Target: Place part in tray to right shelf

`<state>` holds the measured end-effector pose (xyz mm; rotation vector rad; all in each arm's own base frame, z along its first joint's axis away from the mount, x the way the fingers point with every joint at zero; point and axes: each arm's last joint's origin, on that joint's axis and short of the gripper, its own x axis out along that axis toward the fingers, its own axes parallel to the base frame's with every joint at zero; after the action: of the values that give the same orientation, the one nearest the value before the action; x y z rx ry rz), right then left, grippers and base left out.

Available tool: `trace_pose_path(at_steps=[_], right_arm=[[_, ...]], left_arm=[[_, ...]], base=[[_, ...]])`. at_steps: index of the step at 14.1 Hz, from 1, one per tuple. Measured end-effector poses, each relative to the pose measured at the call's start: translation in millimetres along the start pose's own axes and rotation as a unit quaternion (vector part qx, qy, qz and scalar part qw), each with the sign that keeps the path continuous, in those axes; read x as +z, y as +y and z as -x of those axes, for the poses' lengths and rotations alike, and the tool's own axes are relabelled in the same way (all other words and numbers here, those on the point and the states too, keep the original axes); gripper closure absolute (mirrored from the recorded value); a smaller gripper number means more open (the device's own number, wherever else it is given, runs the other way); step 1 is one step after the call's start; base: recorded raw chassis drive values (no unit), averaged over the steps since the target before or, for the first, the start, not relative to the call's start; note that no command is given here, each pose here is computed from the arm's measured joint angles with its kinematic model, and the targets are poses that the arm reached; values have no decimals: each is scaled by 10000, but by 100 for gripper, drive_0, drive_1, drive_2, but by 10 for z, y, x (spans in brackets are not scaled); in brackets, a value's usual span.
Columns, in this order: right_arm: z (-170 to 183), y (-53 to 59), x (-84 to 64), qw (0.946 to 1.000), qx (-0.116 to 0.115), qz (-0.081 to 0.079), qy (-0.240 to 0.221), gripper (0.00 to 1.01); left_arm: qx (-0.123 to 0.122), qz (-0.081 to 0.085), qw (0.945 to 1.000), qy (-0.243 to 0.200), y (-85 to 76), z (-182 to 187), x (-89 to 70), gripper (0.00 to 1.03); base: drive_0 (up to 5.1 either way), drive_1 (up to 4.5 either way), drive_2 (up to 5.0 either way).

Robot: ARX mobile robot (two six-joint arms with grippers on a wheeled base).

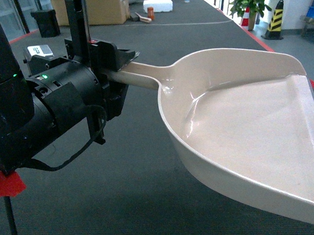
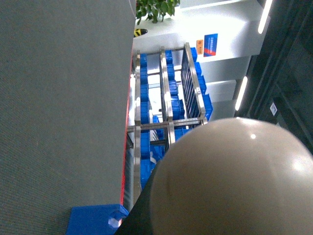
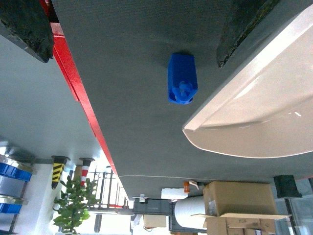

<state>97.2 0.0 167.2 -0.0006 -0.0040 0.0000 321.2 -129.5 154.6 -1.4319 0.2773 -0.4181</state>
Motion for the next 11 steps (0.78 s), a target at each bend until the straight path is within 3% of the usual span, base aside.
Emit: trace_pose_path(at_steps=[2, 3, 4, 5, 8, 10, 11], right_arm=[[0, -1, -9, 10000, -36, 6, 63, 3], [-27, -16, -35, 9928, -561, 226, 1031, 3], [-148, -125, -57, 9833, -1010, 405, 1459, 3], [-261, -257, -86, 9790, -1168, 495, 1596, 3], [-824, -527, -103, 9828, -434, 785, 1611, 3], [-1315, -548, -253, 9823, 395, 829, 1634, 3], [-1518, -488, -375, 9759, 890, 792, 1829, 3]], left_arm=[[6, 37, 10000, -84, 4, 3, 36, 87], [8, 42, 9999, -97, 5, 3, 44, 87], [2, 42, 10000, -84, 3, 3, 35, 87], [1, 47, 10000, -44, 2, 1, 21, 87], [6, 48, 10000, -51, 3, 2, 22, 87], [2, 47, 10000, -63, 2, 2, 27, 87], [5, 47, 10000, -57, 3, 2, 26, 87]], base=[[0, 0, 0], [0, 0, 0], [0, 0, 0], [0, 0, 0], [0, 0, 0], [0, 0, 0], [0, 0, 0]])
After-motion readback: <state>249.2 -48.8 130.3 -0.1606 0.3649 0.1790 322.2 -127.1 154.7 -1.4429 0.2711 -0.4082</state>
